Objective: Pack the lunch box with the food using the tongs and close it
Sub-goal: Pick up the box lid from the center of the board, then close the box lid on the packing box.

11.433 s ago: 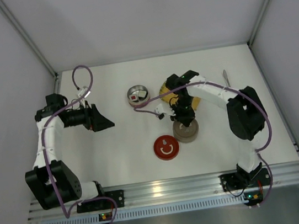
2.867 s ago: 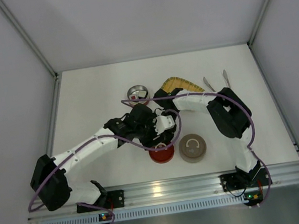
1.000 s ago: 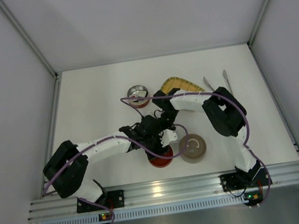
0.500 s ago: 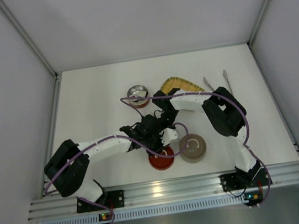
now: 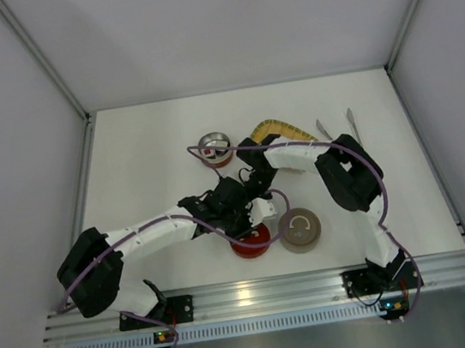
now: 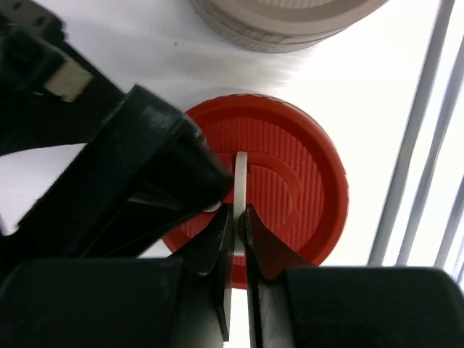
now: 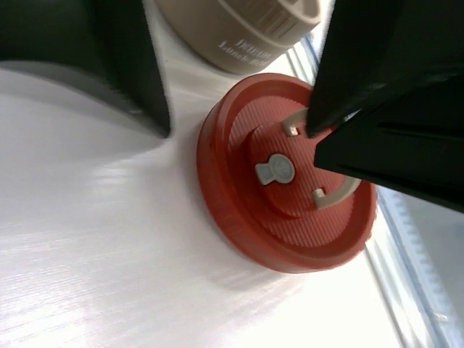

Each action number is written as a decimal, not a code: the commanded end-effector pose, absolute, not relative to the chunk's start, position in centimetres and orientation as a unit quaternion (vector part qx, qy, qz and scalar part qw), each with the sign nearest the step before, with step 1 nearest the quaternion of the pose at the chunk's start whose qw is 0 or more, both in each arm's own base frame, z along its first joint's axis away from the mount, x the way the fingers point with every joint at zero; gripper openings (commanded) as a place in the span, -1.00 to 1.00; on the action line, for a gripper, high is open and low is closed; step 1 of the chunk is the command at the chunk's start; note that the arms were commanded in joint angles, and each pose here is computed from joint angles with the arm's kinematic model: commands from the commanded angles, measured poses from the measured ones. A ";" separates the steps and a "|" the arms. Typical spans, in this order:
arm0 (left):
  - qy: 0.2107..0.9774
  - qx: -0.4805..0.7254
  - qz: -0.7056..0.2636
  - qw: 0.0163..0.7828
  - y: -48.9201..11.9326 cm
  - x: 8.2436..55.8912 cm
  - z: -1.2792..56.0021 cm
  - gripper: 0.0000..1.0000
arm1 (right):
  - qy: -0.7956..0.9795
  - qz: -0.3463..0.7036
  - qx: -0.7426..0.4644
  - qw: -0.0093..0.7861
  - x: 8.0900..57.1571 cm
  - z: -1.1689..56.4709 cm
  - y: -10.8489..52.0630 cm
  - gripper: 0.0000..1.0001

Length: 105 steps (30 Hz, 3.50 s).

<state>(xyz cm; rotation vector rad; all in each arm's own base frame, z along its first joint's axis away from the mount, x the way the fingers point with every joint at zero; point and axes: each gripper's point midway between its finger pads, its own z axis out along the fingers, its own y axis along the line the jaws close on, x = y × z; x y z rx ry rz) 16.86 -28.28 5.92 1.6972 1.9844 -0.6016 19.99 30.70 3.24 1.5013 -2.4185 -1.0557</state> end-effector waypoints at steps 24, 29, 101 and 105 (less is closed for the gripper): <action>0.834 0.447 -0.107 0.307 -21.9 28.0 14.8 -1.00 | -0.800 -0.395 0.375 -0.251 31.7 23.0 23.2 0.99; 0.867 0.332 -0.049 0.369 -20.1 39.1 18.7 -1.00 | -0.813 -0.379 0.342 -0.280 31.7 23.3 18.3 0.99; 0.918 0.023 0.184 0.350 -21.4 48.5 12.4 -1.00 | -0.849 -0.370 0.231 -0.297 29.5 19.1 11.3 0.99; 0.921 0.021 0.178 0.345 -21.6 48.3 12.1 -1.00 | -0.849 -0.371 0.230 -0.296 29.5 19.0 11.3 0.99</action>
